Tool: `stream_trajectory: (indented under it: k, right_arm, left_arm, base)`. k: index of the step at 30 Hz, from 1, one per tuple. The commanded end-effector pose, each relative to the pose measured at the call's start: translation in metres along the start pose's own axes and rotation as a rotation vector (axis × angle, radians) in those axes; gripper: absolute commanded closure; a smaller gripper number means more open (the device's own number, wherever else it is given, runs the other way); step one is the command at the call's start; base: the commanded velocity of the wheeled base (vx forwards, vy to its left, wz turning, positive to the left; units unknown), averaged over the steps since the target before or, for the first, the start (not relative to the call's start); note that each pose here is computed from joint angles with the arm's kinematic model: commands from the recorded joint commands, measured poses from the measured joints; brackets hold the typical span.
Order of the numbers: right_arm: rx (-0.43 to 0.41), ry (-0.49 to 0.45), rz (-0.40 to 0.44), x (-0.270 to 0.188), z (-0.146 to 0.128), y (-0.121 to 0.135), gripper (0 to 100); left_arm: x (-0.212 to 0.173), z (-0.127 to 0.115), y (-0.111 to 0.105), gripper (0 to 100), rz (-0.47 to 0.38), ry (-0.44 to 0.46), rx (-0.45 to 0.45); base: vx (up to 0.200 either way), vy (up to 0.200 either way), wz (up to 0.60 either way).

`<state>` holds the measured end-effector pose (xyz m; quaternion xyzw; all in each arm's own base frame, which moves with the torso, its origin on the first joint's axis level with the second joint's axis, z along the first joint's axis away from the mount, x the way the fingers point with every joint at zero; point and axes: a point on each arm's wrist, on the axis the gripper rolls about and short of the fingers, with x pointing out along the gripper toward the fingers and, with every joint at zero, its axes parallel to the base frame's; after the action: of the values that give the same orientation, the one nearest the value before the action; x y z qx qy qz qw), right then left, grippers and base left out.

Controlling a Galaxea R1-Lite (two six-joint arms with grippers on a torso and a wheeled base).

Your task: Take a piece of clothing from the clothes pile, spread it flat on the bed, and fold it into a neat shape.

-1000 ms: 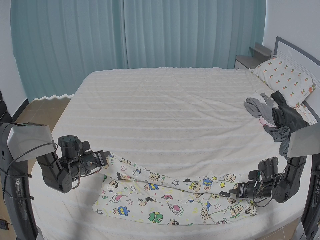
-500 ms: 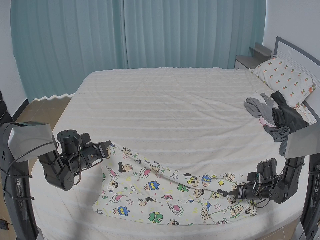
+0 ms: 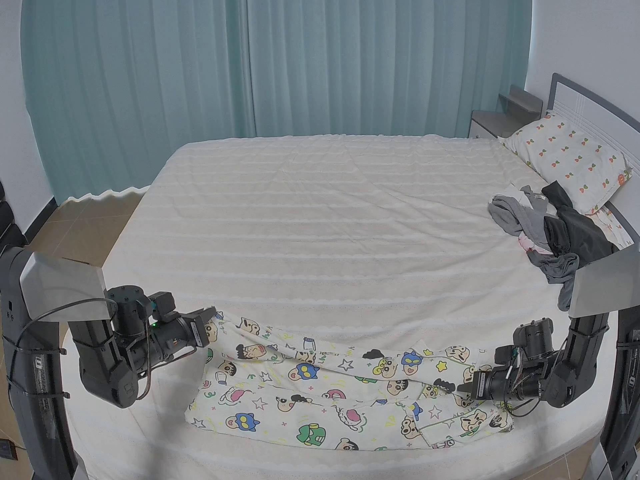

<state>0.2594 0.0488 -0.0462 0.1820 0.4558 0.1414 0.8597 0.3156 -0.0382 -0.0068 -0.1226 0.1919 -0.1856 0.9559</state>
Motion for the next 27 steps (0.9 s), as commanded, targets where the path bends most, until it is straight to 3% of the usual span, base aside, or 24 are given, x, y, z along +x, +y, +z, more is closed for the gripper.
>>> stream_trajectory:
  k: [1,14,27]
  right_arm:
    - [0.002,0.0,-0.001,-0.001,0.0,0.0,100]
    - [0.003,0.014,-0.003,-0.002,-0.004,0.0,100]
    - [0.006,0.009,-0.003,-0.004,-0.003,0.0,100]
  left_arm:
    - [-0.013,-0.023,0.005,100,0.031,0.091,-0.008]
    - [-0.035,-0.06,0.01,100,0.069,0.276,0.027]
    - [-0.029,-0.076,0.018,100,0.083,0.323,0.091]
  base:
    - [0.0,0.0,0.0]
    - [0.0,0.0,0.0]
    - [0.0,0.0,0.0]
